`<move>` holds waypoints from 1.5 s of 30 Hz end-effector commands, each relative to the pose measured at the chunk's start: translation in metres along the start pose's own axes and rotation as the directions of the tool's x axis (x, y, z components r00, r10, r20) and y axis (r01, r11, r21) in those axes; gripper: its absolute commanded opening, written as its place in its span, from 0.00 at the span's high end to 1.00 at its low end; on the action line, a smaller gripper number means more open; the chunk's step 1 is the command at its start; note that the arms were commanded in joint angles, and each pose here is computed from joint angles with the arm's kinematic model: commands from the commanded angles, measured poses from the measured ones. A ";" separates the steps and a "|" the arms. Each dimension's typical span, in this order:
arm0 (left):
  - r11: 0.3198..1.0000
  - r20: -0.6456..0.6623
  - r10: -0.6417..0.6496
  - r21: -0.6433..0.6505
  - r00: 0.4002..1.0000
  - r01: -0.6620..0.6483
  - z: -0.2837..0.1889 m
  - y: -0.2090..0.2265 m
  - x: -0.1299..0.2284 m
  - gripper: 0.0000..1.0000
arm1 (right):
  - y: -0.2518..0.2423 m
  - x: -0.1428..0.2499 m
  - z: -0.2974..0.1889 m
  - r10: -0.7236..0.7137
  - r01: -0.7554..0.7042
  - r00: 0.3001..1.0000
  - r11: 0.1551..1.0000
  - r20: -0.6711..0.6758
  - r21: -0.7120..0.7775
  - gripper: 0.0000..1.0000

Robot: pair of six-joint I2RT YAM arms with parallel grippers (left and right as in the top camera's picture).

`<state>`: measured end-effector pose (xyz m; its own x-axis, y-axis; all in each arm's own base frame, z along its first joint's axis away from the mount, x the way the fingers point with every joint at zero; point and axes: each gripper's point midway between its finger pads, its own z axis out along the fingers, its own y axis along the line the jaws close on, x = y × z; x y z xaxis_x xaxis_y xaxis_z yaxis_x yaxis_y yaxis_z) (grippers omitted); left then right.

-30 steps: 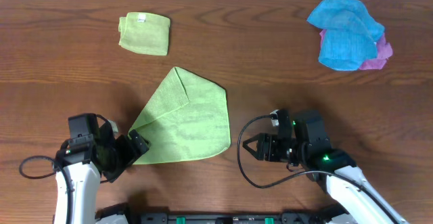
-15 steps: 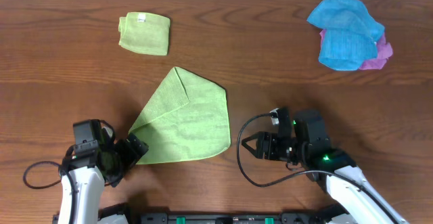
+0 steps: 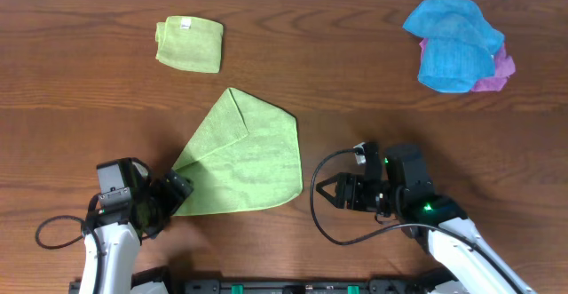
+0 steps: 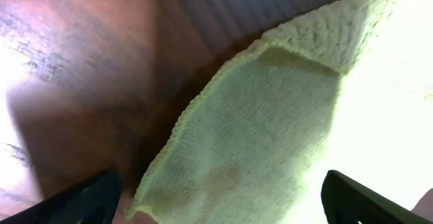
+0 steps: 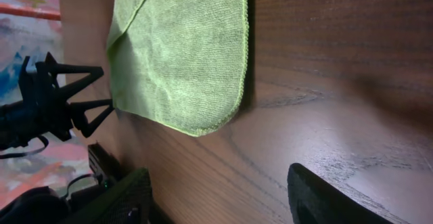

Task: Fold the cloth
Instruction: 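Grasp the near left corner of the green cloth with the left gripper, then grasp the near right corner of the cloth with the right gripper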

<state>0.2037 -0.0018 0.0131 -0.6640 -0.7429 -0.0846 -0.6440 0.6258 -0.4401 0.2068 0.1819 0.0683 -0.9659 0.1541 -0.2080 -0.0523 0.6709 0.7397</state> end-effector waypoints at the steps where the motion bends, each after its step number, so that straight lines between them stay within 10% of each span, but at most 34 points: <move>1: 0.999 -0.019 -0.035 -0.017 0.999 0.034 0.006 0.009 0.008 0.00 | 0.002 0.000 -0.002 0.014 -0.014 1.000 1.000 0.000 -0.016 0.35; 16: 0.999 -0.046 -0.033 0.025 0.998 0.034 0.020 0.015 0.023 0.21 | 0.001 0.000 -0.002 0.014 -0.014 1.000 1.000 0.000 -0.016 0.32; 19: 0.999 -0.052 -0.035 0.021 0.998 0.036 0.022 0.018 0.025 0.53 | 0.001 0.000 -0.002 0.014 -0.014 1.000 1.000 0.000 -0.016 0.32; 29: 0.997 -0.081 -0.030 0.070 0.996 0.036 0.031 0.010 0.024 0.94 | 0.001 0.001 -0.002 0.013 -0.013 1.000 1.000 -0.001 -0.015 0.31; 45: 0.984 -0.109 0.006 0.177 0.994 0.014 0.028 -0.010 0.026 0.94 | -0.031 0.002 0.047 0.115 -0.112 0.992 0.992 -0.058 0.052 0.29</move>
<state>0.2112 -0.0307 -0.0045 -0.6964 -0.7175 -0.0155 -0.5692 0.5653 -0.5971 0.2251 0.1917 0.0277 -0.9734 0.1700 -0.1539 0.0048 0.6861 0.7275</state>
